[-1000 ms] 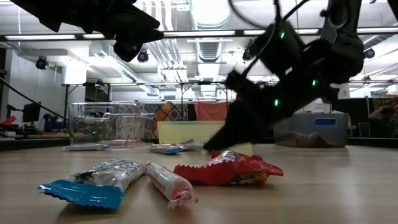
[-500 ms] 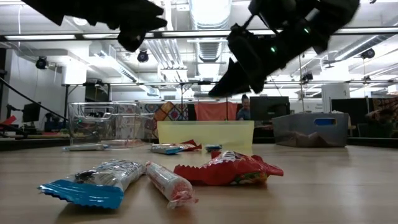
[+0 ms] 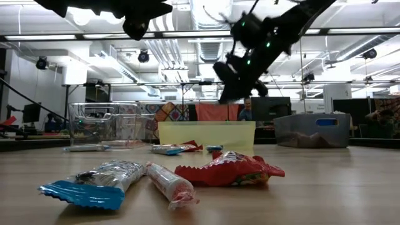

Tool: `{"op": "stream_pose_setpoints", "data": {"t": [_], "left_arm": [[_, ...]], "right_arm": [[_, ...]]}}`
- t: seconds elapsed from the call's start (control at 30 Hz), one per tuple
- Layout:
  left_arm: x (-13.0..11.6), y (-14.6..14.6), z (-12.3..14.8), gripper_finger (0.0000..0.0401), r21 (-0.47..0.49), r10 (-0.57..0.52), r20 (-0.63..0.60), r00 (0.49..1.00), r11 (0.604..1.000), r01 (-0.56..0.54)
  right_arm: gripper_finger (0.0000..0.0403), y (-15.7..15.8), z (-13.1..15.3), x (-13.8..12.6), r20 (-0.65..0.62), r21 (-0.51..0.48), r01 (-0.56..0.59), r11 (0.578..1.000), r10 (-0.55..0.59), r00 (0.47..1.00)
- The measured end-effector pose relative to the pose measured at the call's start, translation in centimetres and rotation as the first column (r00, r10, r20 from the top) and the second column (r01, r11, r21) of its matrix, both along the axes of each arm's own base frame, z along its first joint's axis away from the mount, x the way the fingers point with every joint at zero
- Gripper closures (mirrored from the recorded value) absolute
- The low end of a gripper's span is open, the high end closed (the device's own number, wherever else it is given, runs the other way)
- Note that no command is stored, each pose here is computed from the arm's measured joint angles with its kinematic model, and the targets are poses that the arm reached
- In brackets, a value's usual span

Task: Sort candy
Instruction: Put the white chocolate into the yellow bin, then put the red candy into the black bin

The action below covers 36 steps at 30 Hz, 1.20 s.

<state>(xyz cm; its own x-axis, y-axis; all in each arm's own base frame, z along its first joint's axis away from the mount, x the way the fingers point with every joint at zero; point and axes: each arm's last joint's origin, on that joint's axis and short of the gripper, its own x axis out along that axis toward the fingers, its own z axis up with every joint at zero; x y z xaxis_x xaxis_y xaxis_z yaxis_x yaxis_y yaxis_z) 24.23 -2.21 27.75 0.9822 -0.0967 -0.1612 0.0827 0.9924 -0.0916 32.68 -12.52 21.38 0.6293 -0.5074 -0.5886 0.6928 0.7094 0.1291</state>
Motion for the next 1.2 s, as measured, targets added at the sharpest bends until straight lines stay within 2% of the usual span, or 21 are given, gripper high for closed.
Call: {"op": "stream_pose_setpoints", "data": {"t": [0.13, 0.4, 0.57, 0.7, 1.0, 1.2], "left_arm": [[0.0, 0.0, -0.2, 0.0298, 0.001, 0.0, -0.007, 1.0, 1.0, 0.0], [0.1, 0.0, -0.3, 0.0298, 0.003, 0.0, -0.015, 1.0, 1.0, 0.0], [0.0, 0.0, -0.5, 0.0298, 0.004, 0.0, -0.029, 1.0, 1.0, 0.0], [0.0, 0.0, -0.4, 0.0298, 0.004, 0.0, -0.028, 1.0, 1.0, 0.0], [-0.1, 0.0, -0.4, 0.0298, 0.004, 0.0, -0.028, 1.0, 1.0, 0.0], [-0.1, 0.0, -0.4, 0.0298, 0.004, 0.0, -0.027, 1.0, 1.0, 0.0]], "right_arm": [[0.0313, -1.6, -1.3, 1.1, 0.016, 0.074, 0.079, 0.994, -0.08, 0.997], [0.0313, -3.3, -2.9, 4.8, 0.008, 0.114, 0.117, 0.987, -0.119, 0.993], [0.0307, -3.8, -4.1, 6.1, -0.057, 0.125, 0.132, 0.983, -0.125, 0.991], [0.0288, -4.2, -4.5, 6.8, -0.084, 0.109, 0.168, 0.98, -0.159, 0.984], [0.023, -4.4, -5.1, 7.3, -0.103, 0.106, 0.158, 0.982, -0.147, 0.984], [0.0204, -4.1, -3.3, 6.9, -0.123, 0.098, 0.098, 0.99, -0.085, 0.989]]}}
